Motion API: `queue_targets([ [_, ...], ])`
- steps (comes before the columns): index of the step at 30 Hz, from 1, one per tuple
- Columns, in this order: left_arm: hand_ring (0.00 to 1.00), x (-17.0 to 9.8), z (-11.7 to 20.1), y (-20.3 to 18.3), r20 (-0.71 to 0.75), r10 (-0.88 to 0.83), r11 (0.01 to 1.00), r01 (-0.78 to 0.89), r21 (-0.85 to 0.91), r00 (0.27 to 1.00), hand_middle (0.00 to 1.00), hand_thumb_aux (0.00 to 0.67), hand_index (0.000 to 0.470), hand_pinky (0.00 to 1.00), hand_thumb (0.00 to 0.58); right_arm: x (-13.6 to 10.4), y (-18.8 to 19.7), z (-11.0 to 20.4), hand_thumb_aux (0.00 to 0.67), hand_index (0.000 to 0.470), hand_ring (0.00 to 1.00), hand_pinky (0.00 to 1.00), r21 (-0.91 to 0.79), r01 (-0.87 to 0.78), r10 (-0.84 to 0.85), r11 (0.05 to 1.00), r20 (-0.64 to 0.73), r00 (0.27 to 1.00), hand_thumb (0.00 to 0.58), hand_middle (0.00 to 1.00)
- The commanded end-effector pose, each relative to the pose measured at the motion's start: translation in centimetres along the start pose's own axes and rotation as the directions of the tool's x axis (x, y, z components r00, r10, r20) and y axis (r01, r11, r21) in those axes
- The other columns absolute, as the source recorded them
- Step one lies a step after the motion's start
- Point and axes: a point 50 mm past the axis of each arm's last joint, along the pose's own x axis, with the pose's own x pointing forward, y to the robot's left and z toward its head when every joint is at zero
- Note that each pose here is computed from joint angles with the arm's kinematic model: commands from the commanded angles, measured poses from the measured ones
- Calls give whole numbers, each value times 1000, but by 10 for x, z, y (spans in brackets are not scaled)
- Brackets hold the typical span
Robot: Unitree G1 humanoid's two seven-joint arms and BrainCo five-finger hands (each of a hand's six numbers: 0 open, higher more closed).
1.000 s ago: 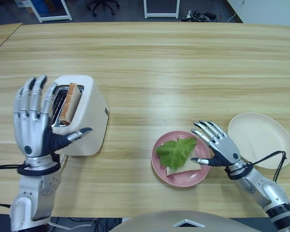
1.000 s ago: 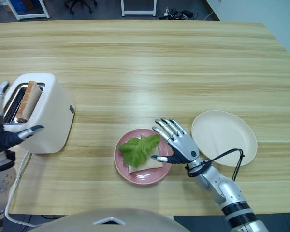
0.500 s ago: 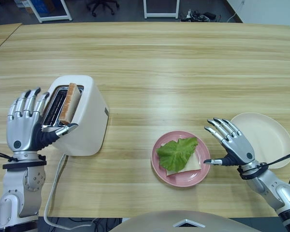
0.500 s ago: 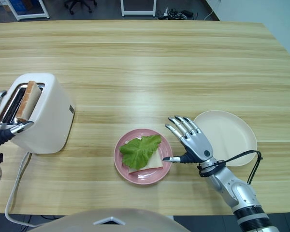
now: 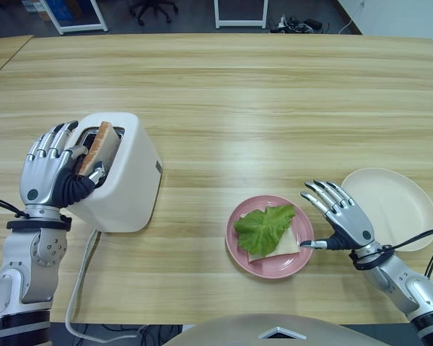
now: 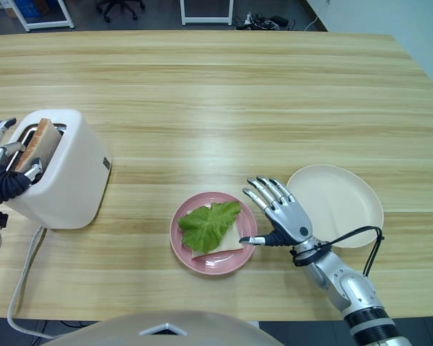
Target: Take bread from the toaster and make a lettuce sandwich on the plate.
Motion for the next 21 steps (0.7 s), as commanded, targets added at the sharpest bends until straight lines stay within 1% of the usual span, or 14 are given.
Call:
queue_targets([
  [1, 510, -9, -5, -13, -2, -114, 993, 114, 11, 993, 510, 670, 470, 510, 580, -4, 4, 2, 0, 0, 0, 0, 0, -22, 22, 1000, 5, 1000, 0, 0],
  [2, 600, -10, -4, -14, 10, -114, 993, 114, 4, 993, 600, 670, 470, 600, 580, -4, 4, 2, 0, 0, 0, 0, 0, -22, 22, 1000, 7, 1000, 0, 0],
  [3, 937, -10, -2, -13, 18, -93, 996, 93, -7, 995, 937, 670, 470, 937, 580, -4, 4, 2, 0, 0, 0, 0, 1, -21, 21, 1000, 7, 1000, 0, 0],
  [4, 1000, -9, -1, -10, 24, -55, 998, 55, -16, 998, 1000, 670, 470, 1000, 580, -4, 4, 2, 0, 0, 0, 0, 0, -20, 20, 1000, 7, 1000, 0, 0],
  [6, 1000, -2, -1, -1, 18, 55, 998, -55, -30, 998, 1000, 670, 470, 1000, 580, -4, 6, 2, 0, 0, 0, 0, 0, -17, 17, 1000, 4, 1000, 0, 0],
  [8, 1000, 9, -3, 9, -9, 201, 979, -201, -46, 980, 1000, 670, 470, 1000, 580, -3, 6, 2, 0, 0, 0, 0, 0, -7, 7, 1000, 2, 1000, 0, 0],
  [10, 1000, 19, -4, 22, -54, 369, 924, -373, -89, 928, 1000, 670, 470, 1000, 580, -3, 7, 2, 0, 0, 0, 0, -3, 7, -7, 1000, -4, 1000, 0, 0],
  [13, 1000, 29, -2, 32, -110, 529, 822, -541, -178, 841, 1000, 670, 470, 1000, 580, -3, 8, 1, 0, 0, 0, 0, -10, 34, -34, 999, -22, 999, 0, 0],
  [17, 1000, 35, 6, 36, -186, 632, 682, -653, -328, 753, 1000, 670, 470, 1000, 580, -3, 7, 0, 0, 0, 0, 0, -16, 56, -57, 998, -37, 998, 0, 0],
  [19, 1000, 35, 10, 36, -212, 638, 637, -662, -396, 741, 1000, 670, 470, 1000, 580, -3, 8, 0, 0, 0, 0, 0, -15, 59, -60, 998, -41, 997, 0, 0],
  [21, 1000, 35, 14, 32, -228, 623, 603, -645, -469, 748, 1000, 670, 470, 1000, 580, -2, 10, 1, 0, 0, 0, 0, -11, 61, -61, 998, -41, 997, 0, 0],
])
